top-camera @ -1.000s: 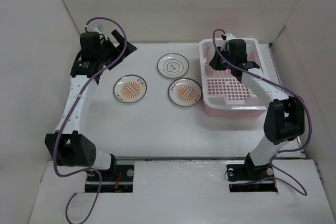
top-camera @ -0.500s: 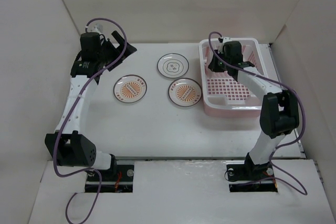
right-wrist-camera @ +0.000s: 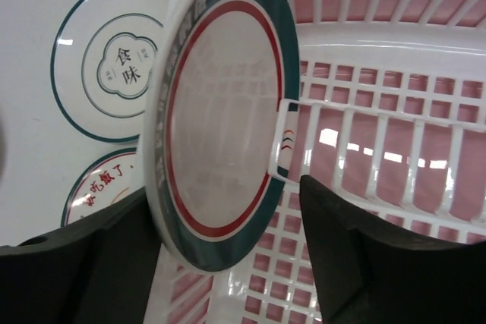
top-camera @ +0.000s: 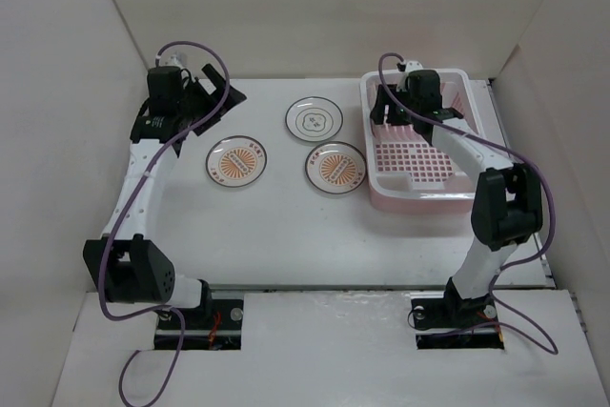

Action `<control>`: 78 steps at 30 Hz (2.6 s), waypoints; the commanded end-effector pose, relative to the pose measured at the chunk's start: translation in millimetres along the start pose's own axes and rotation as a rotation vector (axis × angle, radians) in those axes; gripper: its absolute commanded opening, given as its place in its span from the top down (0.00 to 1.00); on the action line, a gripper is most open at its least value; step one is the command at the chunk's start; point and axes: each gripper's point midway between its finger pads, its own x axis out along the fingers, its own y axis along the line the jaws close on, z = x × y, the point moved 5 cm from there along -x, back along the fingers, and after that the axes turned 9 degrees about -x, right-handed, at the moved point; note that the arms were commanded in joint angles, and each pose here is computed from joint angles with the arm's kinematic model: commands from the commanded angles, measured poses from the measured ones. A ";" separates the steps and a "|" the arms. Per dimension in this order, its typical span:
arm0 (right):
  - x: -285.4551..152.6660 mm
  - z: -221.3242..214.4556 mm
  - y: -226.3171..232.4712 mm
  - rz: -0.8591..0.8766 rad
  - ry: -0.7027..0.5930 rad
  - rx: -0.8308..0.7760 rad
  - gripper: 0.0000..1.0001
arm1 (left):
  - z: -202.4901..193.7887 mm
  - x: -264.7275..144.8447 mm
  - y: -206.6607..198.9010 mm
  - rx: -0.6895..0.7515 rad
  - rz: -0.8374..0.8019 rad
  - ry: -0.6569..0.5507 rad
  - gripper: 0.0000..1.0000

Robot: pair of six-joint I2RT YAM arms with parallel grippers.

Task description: Load the plates into the dish rack

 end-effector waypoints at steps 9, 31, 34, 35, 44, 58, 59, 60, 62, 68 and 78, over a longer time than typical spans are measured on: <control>-47.3 62.3 -5.0 -0.049 -0.184 0.021 0.07 | 7.5 2.7 63.8 -0.067 0.101 -0.057 0.00; -151.5 128.3 73.1 0.482 -0.456 -0.096 0.00 | -49.1 2.8 193.9 -0.337 0.358 0.027 0.00; -158.1 134.3 80.8 0.514 -0.475 -0.125 0.00 | -71.8 5.9 212.1 -0.410 0.388 0.046 0.00; -158.3 133.8 84.5 0.523 -0.474 -0.127 0.00 | -71.9 8.7 213.9 -0.412 0.374 0.029 0.01; -174.3 143.1 93.1 0.559 -0.516 -0.165 0.00 | -85.6 24.4 232.7 -0.459 0.348 0.009 0.27; -199.8 157.1 100.4 0.569 -0.578 -0.193 0.00 | -87.9 62.1 260.3 -0.562 0.404 0.057 0.27; -204.1 158.3 100.9 0.569 -0.586 -0.197 0.00 | -89.0 64.6 262.6 -0.574 0.407 0.058 0.27; -204.2 158.3 100.9 0.569 -0.586 -0.197 0.00 | -91.9 65.9 266.1 -0.580 0.418 0.067 0.27; -206.7 161.1 101.3 0.570 -0.595 -0.201 0.00 | -90.0 69.2 266.8 -0.588 0.416 0.063 0.27; -211.7 167.7 101.2 0.560 -0.616 -0.204 0.00 | -84.6 71.5 267.5 -0.599 0.442 0.054 0.47; -224.0 182.7 105.4 0.580 -0.643 -0.216 0.00 | -78.5 81.9 264.0 -0.561 0.525 0.069 0.97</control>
